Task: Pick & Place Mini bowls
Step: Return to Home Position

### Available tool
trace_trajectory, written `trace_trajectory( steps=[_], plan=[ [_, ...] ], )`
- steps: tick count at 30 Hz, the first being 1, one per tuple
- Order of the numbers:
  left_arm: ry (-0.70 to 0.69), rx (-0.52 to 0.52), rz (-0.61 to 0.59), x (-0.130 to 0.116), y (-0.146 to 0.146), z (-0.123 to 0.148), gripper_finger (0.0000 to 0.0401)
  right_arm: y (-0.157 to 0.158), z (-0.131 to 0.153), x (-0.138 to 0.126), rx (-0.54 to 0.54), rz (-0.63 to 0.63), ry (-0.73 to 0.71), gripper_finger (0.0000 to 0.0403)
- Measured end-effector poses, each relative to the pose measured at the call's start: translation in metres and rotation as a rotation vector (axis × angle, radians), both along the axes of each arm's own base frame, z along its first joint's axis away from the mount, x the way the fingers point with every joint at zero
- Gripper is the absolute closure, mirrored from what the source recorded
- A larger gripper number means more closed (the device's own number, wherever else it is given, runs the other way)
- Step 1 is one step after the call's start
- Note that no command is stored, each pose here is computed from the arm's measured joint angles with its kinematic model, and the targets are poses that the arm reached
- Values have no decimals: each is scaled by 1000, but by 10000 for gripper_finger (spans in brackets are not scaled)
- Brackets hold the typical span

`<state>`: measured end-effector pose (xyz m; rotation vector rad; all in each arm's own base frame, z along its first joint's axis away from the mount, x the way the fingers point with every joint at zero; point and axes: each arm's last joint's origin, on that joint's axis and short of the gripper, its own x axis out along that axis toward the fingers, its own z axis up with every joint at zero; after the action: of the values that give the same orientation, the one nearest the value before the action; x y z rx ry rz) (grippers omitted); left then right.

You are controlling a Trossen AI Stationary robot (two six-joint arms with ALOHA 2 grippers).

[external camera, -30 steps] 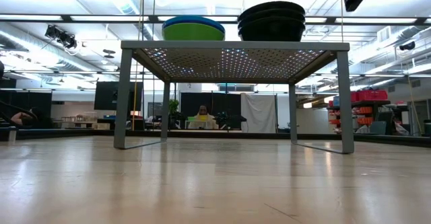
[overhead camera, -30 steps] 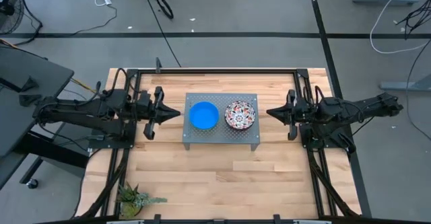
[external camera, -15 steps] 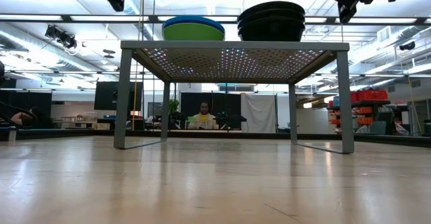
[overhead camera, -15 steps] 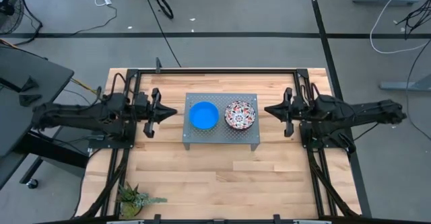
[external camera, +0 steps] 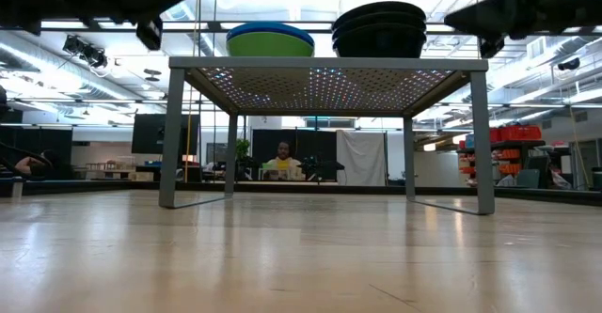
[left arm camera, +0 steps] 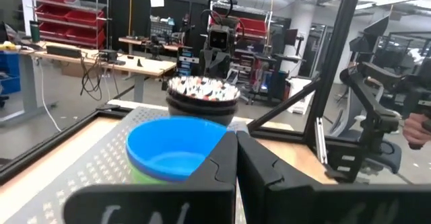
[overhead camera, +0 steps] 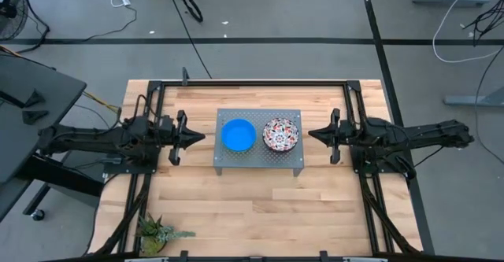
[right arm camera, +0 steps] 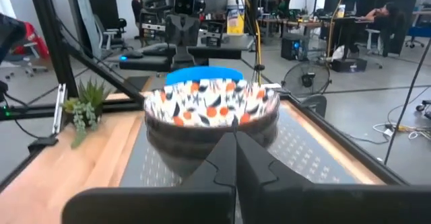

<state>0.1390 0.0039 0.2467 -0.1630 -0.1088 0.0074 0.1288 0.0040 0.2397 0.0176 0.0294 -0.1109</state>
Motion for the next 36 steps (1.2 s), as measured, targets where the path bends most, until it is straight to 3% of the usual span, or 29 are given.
trace_trajectory(
  steps=[17, 36],
  plan=[
    [-3, 74, 10, -11, 5, -36, 397, -4, -36, -13, -55, -20, 10, 403],
    [36, 77, 16, -13, 14, -43, 398, -3, -59, -12, -56, -6, 11, 403]
  ],
)
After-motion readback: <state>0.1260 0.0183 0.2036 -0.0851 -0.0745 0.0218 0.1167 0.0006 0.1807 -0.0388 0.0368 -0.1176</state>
